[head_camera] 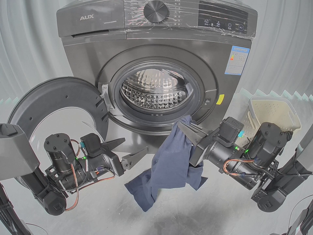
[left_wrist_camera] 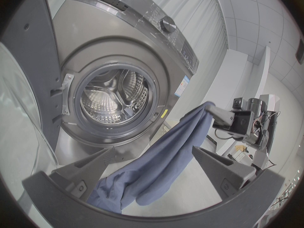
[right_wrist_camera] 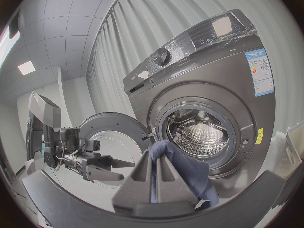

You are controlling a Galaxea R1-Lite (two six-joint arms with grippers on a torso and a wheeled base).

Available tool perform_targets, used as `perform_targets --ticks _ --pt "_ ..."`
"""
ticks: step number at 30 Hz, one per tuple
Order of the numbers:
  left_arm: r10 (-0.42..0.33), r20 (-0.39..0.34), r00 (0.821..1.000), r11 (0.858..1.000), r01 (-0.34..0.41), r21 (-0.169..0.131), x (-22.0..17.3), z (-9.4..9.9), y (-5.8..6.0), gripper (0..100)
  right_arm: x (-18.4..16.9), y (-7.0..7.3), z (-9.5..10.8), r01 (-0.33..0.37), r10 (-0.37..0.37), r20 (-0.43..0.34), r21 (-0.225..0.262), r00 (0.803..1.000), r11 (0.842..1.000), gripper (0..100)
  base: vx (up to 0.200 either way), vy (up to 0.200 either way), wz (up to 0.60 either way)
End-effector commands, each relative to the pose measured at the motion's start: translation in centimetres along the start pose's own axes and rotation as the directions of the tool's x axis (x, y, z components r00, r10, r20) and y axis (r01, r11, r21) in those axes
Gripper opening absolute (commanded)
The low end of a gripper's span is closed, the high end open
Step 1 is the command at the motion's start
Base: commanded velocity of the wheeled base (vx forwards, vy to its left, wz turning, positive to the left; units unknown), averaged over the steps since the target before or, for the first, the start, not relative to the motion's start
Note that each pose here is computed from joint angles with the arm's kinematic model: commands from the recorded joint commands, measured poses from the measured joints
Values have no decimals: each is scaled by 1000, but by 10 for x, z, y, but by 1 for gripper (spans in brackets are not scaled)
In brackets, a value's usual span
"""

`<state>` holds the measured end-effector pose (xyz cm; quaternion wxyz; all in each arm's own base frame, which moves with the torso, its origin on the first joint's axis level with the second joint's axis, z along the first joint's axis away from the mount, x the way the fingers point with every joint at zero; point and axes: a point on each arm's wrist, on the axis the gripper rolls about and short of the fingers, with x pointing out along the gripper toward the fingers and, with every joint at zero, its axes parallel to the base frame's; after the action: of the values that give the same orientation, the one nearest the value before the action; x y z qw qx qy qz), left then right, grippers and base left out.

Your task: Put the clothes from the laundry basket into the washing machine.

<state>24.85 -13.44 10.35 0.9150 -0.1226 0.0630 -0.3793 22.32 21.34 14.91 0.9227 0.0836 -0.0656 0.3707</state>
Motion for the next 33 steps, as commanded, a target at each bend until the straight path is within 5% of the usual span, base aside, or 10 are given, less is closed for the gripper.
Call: perform_targets --ticks 1,13,19,24,33 --pt "12 -39 999 1000 -13 -12 4 -11 5 100 -2 1 6 -4 4 17 -1 1000 1000 0 0 0 0" --pt "-36 -40 999 999 36 -4 1 -10 -11 100 4 6 -4 51 -51 -4 6 999 999 0 0 0 0" --pt "-106 -39 994 992 108 61 3 -9 -30 100 13 12 -17 97 -97 -29 8 995 995 0 0 0 0" --pt "-162 -3 987 985 162 66 18 -4 -42 100 22 13 -17 145 -145 -20 9 989 989 0 0 0 0" --pt "-154 -2 988 986 154 71 53 -19 -41 100 26 19 -18 162 -161 -10 31 987 986 0 0 0 0"
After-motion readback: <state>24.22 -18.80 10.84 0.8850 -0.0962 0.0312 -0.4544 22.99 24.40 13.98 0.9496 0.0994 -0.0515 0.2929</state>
